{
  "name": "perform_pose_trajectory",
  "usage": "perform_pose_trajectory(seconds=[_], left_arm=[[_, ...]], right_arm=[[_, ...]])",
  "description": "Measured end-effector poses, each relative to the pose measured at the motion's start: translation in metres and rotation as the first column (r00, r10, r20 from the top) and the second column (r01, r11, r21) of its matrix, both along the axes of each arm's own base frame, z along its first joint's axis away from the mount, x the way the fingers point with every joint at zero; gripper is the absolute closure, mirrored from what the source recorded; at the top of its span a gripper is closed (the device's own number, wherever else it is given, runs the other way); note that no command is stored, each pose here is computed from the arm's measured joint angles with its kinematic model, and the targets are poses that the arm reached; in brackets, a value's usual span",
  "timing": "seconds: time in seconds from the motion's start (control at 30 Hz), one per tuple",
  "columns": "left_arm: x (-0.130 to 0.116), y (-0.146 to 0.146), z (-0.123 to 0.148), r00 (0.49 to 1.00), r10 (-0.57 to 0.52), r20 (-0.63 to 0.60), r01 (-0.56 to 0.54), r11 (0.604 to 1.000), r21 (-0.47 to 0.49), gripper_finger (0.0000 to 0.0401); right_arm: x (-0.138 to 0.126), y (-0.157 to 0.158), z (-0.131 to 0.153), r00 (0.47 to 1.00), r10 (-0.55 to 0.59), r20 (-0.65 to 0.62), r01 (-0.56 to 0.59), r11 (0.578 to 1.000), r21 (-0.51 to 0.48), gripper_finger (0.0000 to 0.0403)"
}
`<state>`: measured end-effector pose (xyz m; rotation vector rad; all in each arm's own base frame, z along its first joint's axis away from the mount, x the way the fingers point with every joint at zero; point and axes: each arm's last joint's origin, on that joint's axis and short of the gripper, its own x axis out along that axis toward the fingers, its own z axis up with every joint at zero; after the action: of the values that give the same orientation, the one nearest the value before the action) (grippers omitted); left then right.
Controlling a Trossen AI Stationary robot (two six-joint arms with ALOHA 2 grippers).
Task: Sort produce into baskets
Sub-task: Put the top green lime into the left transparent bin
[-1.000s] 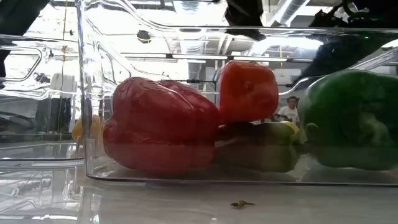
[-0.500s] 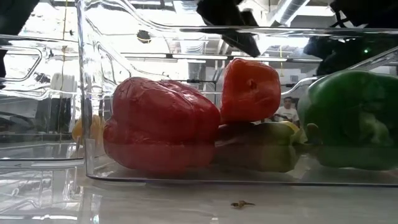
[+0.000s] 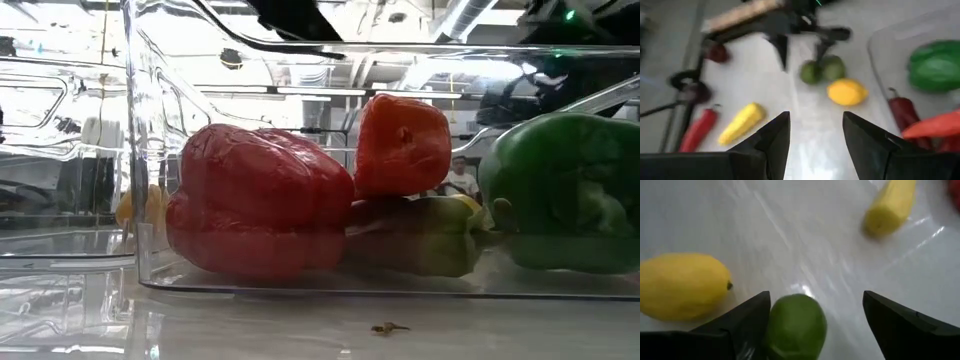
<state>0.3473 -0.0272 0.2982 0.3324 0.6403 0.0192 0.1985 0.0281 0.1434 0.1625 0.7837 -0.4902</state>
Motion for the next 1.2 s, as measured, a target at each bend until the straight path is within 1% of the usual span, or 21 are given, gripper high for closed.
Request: perform_pose_trajectory(seconds=[0.13, 0.23, 0.3, 0.37, 0.47, 0.57, 0.67, 0.73, 0.8, 0.87, 0.93, 1.03, 1.1, 1.13, 1.2], left_arm=[[-0.024, 0.006, -0.003, 0.992, 0.047, 0.116, -0.053, 0.997, 0.053, 0.0232], [-0.035, 0.012, 0.003, 0.974, 0.056, 0.221, -0.082, 0.991, 0.109, 0.0232], [-0.041, 0.019, 0.015, 0.946, 0.059, 0.318, -0.108, 0.984, 0.139, 0.0232], [-0.047, 0.026, 0.024, 0.932, 0.059, 0.359, -0.129, 0.976, 0.174, 0.0232], [-0.052, 0.040, 0.039, 0.896, 0.050, 0.441, -0.151, 0.969, 0.197, 0.0232], [-0.059, 0.055, 0.056, 0.839, 0.026, 0.543, -0.165, 0.964, 0.208, 0.0232], [-0.068, 0.067, 0.071, 0.779, -0.004, 0.627, -0.156, 0.967, 0.200, 0.0232], [-0.076, 0.071, 0.081, 0.741, -0.031, 0.671, -0.124, 0.975, 0.182, 0.0232], [-0.086, 0.072, 0.092, 0.693, -0.068, 0.718, -0.076, 0.983, 0.166, 0.0232], [-0.096, 0.069, 0.100, 0.664, -0.086, 0.743, -0.037, 0.988, 0.148, 0.0232], [-0.102, 0.065, 0.102, 0.669, -0.082, 0.739, -0.018, 0.992, 0.127, 0.0232], [-0.108, 0.061, 0.098, 0.729, -0.062, 0.682, -0.022, 0.993, 0.114, 0.0232], [-0.112, 0.058, 0.094, 0.761, -0.050, 0.646, -0.028, 0.994, 0.110, 0.0232], [-0.113, 0.057, 0.090, 0.767, -0.051, 0.639, -0.025, 0.994, 0.109, 0.0232], [-0.117, 0.053, 0.081, 0.753, -0.064, 0.655, -0.014, 0.993, 0.114, 0.0232]], right_arm=[[0.005, -0.005, -0.011, 0.999, -0.012, -0.042, 0.015, 0.998, 0.059, 0.0063], [0.007, -0.011, -0.013, 0.998, -0.020, -0.055, 0.026, 0.993, 0.112, 0.0081], [0.006, -0.015, -0.014, 0.997, -0.037, -0.062, 0.046, 0.989, 0.142, 0.0100], [0.006, -0.016, -0.014, 0.997, -0.059, -0.056, 0.067, 0.985, 0.157, 0.0123], [0.006, -0.016, -0.014, 0.996, -0.079, -0.050, 0.087, 0.981, 0.174, 0.0161], [0.006, -0.014, -0.013, 0.995, -0.094, -0.042, 0.100, 0.977, 0.186, 0.0193], [0.006, -0.012, -0.013, 0.993, -0.112, -0.032, 0.116, 0.974, 0.197, 0.0194], [0.006, -0.011, -0.010, 0.993, -0.118, -0.028, 0.121, 0.971, 0.207, 0.0194], [0.007, -0.011, -0.002, 0.992, -0.121, -0.034, 0.126, 0.969, 0.214, 0.0194], [0.012, -0.009, 0.013, 0.993, -0.119, -0.018, 0.120, 0.968, 0.221, 0.0194], [0.017, -0.007, 0.033, 0.993, -0.115, 0.020, 0.108, 0.972, 0.210, 0.0189], [0.031, -0.001, 0.066, 0.988, -0.080, 0.133, 0.054, 0.980, 0.190, 0.0183], [0.044, 0.003, 0.082, 0.981, -0.043, 0.188, 0.010, 0.985, 0.173, 0.0183], [0.052, 0.005, 0.088, 0.976, -0.022, 0.216, -0.013, 0.987, 0.160, 0.0183], [0.070, 0.010, 0.096, 0.966, 0.024, 0.257, -0.059, 0.990, 0.128, 0.0184]])
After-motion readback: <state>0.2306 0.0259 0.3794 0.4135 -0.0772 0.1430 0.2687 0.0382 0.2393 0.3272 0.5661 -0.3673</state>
